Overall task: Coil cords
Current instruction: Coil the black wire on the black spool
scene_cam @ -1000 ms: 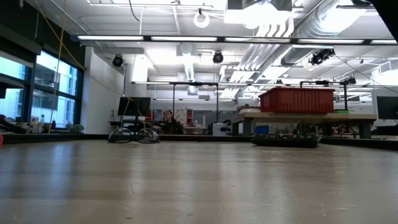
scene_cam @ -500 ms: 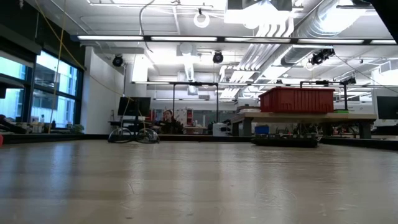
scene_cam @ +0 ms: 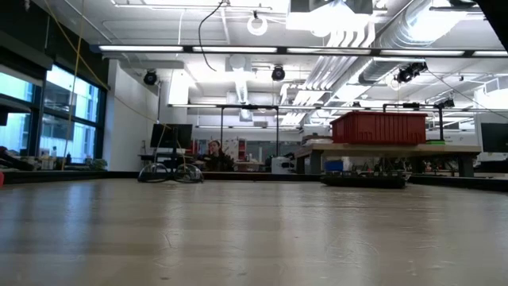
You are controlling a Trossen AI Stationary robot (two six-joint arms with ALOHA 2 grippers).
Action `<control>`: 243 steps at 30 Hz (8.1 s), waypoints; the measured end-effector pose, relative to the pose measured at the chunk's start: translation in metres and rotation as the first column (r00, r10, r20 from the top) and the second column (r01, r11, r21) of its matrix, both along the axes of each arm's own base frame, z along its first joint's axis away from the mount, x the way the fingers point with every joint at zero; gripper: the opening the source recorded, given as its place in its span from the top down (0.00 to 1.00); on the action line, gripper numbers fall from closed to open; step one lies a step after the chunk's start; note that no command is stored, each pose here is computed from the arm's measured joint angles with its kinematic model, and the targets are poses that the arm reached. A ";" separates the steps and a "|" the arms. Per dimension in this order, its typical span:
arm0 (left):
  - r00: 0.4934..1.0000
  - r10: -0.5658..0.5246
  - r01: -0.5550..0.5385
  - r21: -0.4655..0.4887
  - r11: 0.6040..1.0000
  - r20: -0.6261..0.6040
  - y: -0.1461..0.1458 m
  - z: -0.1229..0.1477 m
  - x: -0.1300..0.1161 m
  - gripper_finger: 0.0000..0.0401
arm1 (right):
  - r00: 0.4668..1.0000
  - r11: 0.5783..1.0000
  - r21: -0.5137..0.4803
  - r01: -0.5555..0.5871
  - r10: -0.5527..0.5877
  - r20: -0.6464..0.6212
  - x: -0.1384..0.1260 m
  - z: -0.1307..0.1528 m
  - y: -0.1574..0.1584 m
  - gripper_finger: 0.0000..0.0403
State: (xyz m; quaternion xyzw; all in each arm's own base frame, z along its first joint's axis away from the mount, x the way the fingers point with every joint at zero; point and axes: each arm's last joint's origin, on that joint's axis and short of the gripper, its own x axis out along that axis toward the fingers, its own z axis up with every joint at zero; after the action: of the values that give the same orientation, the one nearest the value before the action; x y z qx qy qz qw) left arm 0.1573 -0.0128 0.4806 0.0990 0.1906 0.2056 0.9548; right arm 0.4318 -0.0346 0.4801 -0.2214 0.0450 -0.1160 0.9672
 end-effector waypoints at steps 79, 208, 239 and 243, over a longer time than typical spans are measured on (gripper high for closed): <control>0.944 -0.044 0.063 -0.048 0.997 0.328 -0.013 0.032 -0.005 1.00 | 0.979 0.952 0.301 -0.061 0.115 -0.167 -0.037 0.004 0.044 0.60; 0.997 -0.033 0.006 -0.379 0.925 -0.066 -0.008 -0.017 -0.006 1.00 | 0.992 0.976 -0.203 -0.077 0.055 -0.113 0.024 -0.027 -0.001 1.00; 0.994 0.093 -0.094 0.003 0.996 0.057 -0.002 0.028 -0.029 1.00 | 0.998 0.933 0.353 -0.063 0.068 -0.001 -0.008 -0.003 -0.012 0.65; 0.993 0.070 -0.068 -0.022 0.997 0.095 -0.001 0.037 -0.035 1.00 | 0.995 0.933 0.357 -0.038 0.068 -0.073 -0.010 -0.009 -0.012 0.58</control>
State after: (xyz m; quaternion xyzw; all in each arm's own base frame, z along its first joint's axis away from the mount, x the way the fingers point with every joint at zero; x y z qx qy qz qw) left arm 0.1224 -0.0141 0.5180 0.0733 0.1499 0.2410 0.9561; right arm 0.4221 -0.0468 0.4710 -0.0490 0.0998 -0.0705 0.9913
